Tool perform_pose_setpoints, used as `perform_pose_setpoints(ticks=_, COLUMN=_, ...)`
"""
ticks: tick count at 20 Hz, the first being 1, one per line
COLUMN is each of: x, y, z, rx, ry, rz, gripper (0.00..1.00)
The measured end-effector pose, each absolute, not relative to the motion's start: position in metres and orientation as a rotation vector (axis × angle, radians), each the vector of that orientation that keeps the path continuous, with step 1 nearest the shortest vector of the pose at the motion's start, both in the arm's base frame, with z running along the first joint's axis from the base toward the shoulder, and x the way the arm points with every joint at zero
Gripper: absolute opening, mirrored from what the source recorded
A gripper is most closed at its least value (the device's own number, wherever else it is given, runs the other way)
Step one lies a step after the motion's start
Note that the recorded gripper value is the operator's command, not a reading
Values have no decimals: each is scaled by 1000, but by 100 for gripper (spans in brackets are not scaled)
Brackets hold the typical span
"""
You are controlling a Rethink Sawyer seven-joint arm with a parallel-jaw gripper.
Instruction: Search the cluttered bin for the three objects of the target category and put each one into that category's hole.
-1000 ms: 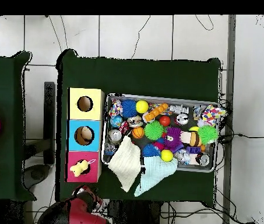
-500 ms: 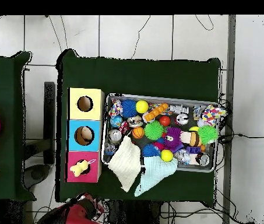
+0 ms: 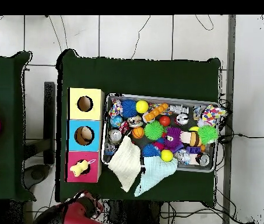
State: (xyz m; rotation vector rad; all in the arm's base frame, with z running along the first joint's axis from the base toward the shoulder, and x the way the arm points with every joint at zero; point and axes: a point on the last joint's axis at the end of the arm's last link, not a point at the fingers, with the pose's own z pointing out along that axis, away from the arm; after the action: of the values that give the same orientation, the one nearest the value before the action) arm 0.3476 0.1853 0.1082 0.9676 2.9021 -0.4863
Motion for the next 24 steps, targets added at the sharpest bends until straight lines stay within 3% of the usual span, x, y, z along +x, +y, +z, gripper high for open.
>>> perform_pose_setpoints(ticks=16, x=420, y=188, z=152, rx=954, ry=2862, rz=-538, gripper=0)
perform_pose_setpoints(ticks=24, x=478, y=193, z=176, rx=944, ry=2817, rz=-468, gripper=0)
